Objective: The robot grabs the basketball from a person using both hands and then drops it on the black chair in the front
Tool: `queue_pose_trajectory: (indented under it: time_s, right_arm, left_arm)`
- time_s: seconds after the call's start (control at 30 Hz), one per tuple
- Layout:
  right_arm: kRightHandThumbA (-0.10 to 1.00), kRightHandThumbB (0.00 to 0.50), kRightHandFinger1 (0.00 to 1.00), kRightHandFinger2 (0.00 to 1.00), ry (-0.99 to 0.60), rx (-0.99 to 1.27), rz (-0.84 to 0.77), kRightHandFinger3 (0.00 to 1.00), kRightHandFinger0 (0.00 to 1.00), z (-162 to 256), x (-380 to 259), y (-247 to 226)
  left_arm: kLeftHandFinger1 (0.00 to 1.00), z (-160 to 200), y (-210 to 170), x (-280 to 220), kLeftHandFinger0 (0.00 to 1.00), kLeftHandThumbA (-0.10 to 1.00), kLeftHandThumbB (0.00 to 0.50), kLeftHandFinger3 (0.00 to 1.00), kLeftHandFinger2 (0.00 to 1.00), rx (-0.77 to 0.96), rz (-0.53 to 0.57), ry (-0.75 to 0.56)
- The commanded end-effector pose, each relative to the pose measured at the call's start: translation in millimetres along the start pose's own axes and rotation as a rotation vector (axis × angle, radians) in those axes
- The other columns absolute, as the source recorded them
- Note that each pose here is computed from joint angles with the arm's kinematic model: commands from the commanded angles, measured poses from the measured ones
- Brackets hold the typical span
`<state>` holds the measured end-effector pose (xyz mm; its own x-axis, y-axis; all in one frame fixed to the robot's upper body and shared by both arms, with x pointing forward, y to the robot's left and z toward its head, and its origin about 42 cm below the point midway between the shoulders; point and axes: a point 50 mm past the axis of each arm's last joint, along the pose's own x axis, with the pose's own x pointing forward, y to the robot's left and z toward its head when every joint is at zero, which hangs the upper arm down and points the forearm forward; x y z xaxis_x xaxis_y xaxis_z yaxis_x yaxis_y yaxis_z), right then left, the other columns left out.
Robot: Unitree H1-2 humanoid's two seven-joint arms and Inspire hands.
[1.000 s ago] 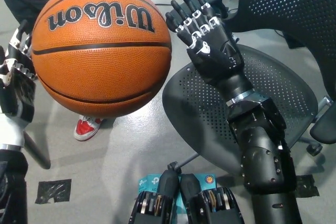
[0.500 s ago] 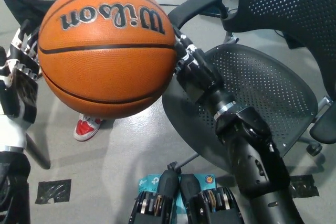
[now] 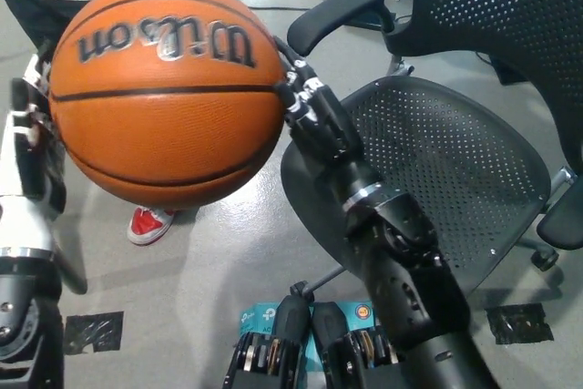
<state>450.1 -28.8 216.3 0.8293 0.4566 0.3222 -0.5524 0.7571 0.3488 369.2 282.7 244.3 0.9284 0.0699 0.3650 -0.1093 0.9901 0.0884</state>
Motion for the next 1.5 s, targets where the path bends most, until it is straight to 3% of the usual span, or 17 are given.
queue_pose_trajectory:
  time_s: [0.0,0.13,0.17,0.23,0.37,0.6,0.77,0.8,0.97,1.0,1.03,1.17,1.23,1.37,1.4,1.47]
  right_arm:
    - [1.0,0.415,1.0,1.0,-0.044,-0.028,0.086,1.0,1.0,2.2,27.2,77.3]
    - [1.0,0.405,1.0,1.0,-0.039,-0.046,0.1,1.0,1.0,2.1,28.7,83.9]
    - [1.0,0.286,1.0,1.0,-0.1,-0.076,0.143,1.0,1.0,0.9,32.3,92.6]
    - [1.0,0.262,1.0,1.0,-0.103,-0.088,0.124,1.0,1.0,0.4,33.9,97.8]
    - [1.0,0.254,1.0,1.0,-0.106,-0.086,0.101,1.0,1.0,2.4,35.6,97.3]
    - [1.0,0.225,1.0,1.0,-0.11,-0.1,0.066,1.0,1.0,12.9,39.5,98.1]
    - [1.0,0.23,1.0,1.0,-0.12,-0.091,0.069,1.0,1.0,21.7,38.6,98.9]
    - [1.0,0.227,1.0,1.0,-0.169,-0.091,0.083,1.0,1.0,44.4,39.4,98.7]
    - [1.0,0.246,1.0,1.0,-0.181,-0.102,0.079,1.0,1.0,55.9,39.2,97.6]
    - [1.0,0.206,1.0,1.0,-0.279,-0.121,0.077,1.0,1.0,87.0,46.8,92.1]
    - [1.0,0.214,1.0,1.0,-0.284,-0.127,0.07,1.0,1.0,93.0,48.4,89.5]
    - [1.0,0.224,1.0,1.0,-0.279,-0.148,0.046,1.0,1.0,102.8,49.6,80.5]
    - [1.0,0.255,1.0,1.0,-0.272,-0.149,-0.026,1.0,1.0,116.6,50.7,55.7]
    - [1.0,0.236,1.0,1.0,-0.286,-0.154,-0.038,1.0,1.0,119.4,51.1,50.0]
    - [1.0,0.212,1.0,1.0,-0.28,-0.154,-0.063,1.0,1.0,123.0,49.8,40.5]
    - [1.0,0.192,1.0,1.0,-0.279,-0.141,-0.1,1.0,1.0,131.0,44.6,19.9]
  left_arm:
    - [1.0,19.1,-62.5,16.6,1.0,1.0,0.2,1.0,1.0,0.177,-0.167,-0.089]
    - [1.0,18.4,-73.3,17.8,1.0,1.0,0.185,1.0,1.0,0.192,-0.174,-0.084]
    - [1.0,21.0,-86.7,18.2,1.0,1.0,0.184,1.0,1.0,0.236,-0.176,-0.091]
    - [1.0,22.4,-98.3,20.8,1.0,1.0,0.183,1.0,1.0,0.224,-0.163,-0.09]
    - [1.0,24.4,-102.9,23.8,1.0,1.0,0.171,1.0,1.0,0.209,-0.163,-0.081]
    - [1.0,32.0,-107.3,33.0,1.0,1.0,0.192,1.0,1.0,0.16,-0.165,-0.065]
    - [1.0,37.6,-111.1,35.7,1.0,1.0,0.184,1.0,1.0,0.157,-0.152,-0.083]
    - [1.0,56.9,-116.7,41.0,1.0,1.0,0.206,1.0,1.0,0.151,-0.159,-0.136]
    - [1.0,66.1,-120.6,45.0,1.0,1.0,0.222,1.0,1.0,0.147,-0.168,-0.147]
    - [1.0,93.6,-134.8,61.1,1.0,1.0,0.19,1.0,1.0,0.147,-0.182,-0.211]
    - [1.0,98.7,-138.8,64.9,1.0,1.0,0.173,1.0,1.0,0.146,-0.185,-0.218]
    - [1.0,104.1,-149.9,73.1,1.0,1.0,0.186,1.0,1.0,0.14,-0.195,-0.212]
    - [1.0,105.8,-176.5,90.6,1.0,1.0,0.216,1.0,1.0,0.145,-0.24,-0.177]
    - [1.0,105.5,-182.4,94.4,1.0,1.0,0.206,1.0,1.0,0.144,-0.256,-0.173]
    - [1.0,104.4,-191.8,98.9,1.0,1.0,0.177,1.0,1.0,0.13,-0.268,-0.171]
    - [1.0,102.2,-214.0,107.6,1.0,1.0,0.166,1.0,1.0,0.117,-0.293,-0.156]
